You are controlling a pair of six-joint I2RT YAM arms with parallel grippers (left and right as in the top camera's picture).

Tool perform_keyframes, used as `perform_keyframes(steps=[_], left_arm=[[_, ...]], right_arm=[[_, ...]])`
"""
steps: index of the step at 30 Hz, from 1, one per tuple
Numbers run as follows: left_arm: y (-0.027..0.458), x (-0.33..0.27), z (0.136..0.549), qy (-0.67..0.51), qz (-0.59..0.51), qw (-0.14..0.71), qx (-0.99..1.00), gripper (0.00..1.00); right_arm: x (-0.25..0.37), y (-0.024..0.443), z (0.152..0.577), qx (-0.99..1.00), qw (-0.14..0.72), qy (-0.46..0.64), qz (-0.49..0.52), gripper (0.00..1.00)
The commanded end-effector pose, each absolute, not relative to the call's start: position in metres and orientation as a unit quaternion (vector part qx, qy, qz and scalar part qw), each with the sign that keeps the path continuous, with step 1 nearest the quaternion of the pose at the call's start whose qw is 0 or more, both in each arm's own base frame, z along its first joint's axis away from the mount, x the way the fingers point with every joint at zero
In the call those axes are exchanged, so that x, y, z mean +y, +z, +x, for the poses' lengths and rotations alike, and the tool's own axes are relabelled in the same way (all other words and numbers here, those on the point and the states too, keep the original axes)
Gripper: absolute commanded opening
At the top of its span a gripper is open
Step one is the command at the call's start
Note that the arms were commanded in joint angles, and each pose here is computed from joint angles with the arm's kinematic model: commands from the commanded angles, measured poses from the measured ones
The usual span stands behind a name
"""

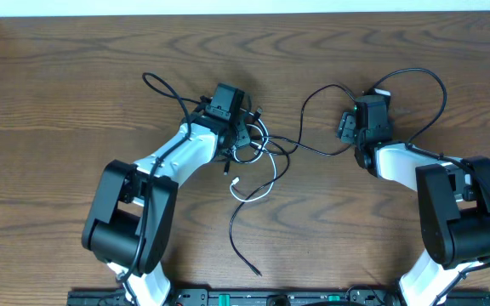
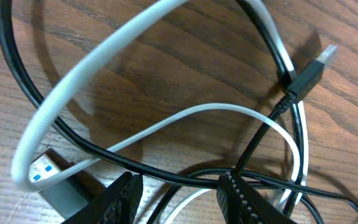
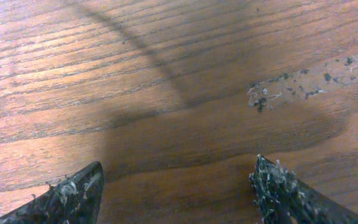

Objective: Untangle cables

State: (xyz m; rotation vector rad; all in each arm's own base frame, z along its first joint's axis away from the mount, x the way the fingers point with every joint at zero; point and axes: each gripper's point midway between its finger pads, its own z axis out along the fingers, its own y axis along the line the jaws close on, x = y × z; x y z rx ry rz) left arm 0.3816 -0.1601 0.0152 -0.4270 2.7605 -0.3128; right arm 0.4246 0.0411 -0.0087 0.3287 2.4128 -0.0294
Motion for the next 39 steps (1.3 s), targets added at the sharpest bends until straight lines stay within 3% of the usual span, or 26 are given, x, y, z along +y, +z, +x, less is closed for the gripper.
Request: perform_keyframes(steps=[1,24,31,39], left_arm=[[0.009,-0.158,0.38,-0.103,-0.16,0.161,0.968,0.45],[0.002,-0.159,0.381,-0.104,-0.176,0.158,0.966,0.45],[0.005,-0.162,0.389,-0.114,-0.176,0.172,0.963,0.56],[0.005,-0.161,0.388,-0.12,-0.217,0.165,0.955,0.48]], right_arm=[[0.044,-0.091,0.347,0.973,0.192,-0.001,0.131,0.75],[0.044,-0.092,0.346,0.973,0.191,-0.001,0.131,0.75],[0.044,-0.092,0.346,0.973,0.191,-0.001,0.131,0.75],[0.044,-0.092,0.346,0.973,0.191,-0.001,0.131,0.75]])
